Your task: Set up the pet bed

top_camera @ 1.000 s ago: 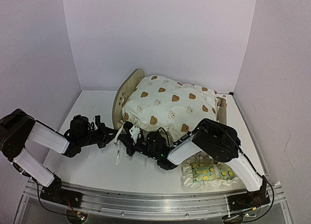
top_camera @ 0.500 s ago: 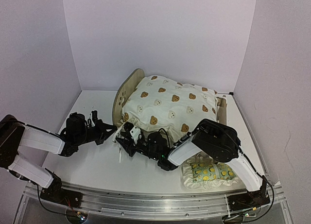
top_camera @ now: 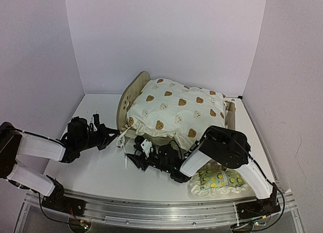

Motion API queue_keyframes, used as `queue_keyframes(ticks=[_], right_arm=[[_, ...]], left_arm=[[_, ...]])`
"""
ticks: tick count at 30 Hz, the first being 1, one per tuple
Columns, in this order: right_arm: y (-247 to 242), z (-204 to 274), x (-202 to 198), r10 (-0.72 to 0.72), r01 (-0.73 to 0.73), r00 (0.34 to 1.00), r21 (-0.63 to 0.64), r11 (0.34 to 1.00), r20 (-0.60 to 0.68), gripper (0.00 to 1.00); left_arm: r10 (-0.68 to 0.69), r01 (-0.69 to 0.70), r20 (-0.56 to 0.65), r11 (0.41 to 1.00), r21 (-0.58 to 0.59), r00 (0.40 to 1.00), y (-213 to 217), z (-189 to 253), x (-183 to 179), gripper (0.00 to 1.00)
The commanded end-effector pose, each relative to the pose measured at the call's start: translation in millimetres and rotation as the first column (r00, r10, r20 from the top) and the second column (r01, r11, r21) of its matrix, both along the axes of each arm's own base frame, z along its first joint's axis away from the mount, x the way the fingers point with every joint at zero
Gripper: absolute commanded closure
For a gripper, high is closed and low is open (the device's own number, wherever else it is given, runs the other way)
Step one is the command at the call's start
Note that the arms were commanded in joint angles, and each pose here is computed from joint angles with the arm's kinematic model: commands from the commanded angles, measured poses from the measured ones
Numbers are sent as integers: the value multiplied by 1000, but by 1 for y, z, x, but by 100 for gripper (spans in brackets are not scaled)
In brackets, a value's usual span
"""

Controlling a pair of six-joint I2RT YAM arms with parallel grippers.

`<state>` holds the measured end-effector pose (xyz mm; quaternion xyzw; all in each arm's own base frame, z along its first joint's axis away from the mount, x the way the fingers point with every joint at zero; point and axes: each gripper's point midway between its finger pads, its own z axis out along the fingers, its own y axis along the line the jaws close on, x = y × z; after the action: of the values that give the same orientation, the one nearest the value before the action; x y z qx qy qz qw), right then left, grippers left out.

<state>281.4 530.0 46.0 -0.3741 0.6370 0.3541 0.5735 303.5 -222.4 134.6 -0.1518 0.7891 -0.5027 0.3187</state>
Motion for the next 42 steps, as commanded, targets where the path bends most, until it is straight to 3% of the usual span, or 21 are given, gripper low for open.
queue_keyframes(ticks=[1, 15, 25, 27, 30, 33, 36, 37, 42], right_arm=[[-4, 34, 4, -20, 27, 998, 116, 993, -60, 42], [36, 22, -8, 62, -23, 975, 178, 984, -215, 36], [57, -11, -11, 39, -7, 967, 126, 992, -254, 37], [60, -15, -10, 29, 2, 967, 121, 993, -255, 41], [64, -18, -9, 32, -2, 968, 119, 993, -249, 55], [66, -16, -8, 29, -1, 972, 118, 993, -234, 72], [64, -11, -7, 16, 9, 975, 114, 993, -221, 96], [61, -10, -7, 8, 17, 976, 111, 994, -218, 100], [33, -8, -8, -59, 75, 975, 65, 995, -216, 100]], left_arm=[[33, -34, 62, 999, 17, 998, 7, 15, 5, 100], [37, -37, 63, 999, 12, 997, 8, 13, 3, 100], [36, -36, 64, 999, 6, 997, 8, 14, 3, 100], [36, -36, 67, 999, 4, 997, 8, 15, 2, 100], [37, -38, 70, 999, 7, 997, 9, 15, 2, 100], [42, -43, 72, 999, 9, 996, 10, 16, 1, 100], [47, -48, 80, 999, 15, 996, 11, 19, 2, 100], [49, -50, 85, 999, 19, 995, 11, 21, 3, 100], [82, -91, 126, 993, 73, 989, 19, 37, 9, 100]])
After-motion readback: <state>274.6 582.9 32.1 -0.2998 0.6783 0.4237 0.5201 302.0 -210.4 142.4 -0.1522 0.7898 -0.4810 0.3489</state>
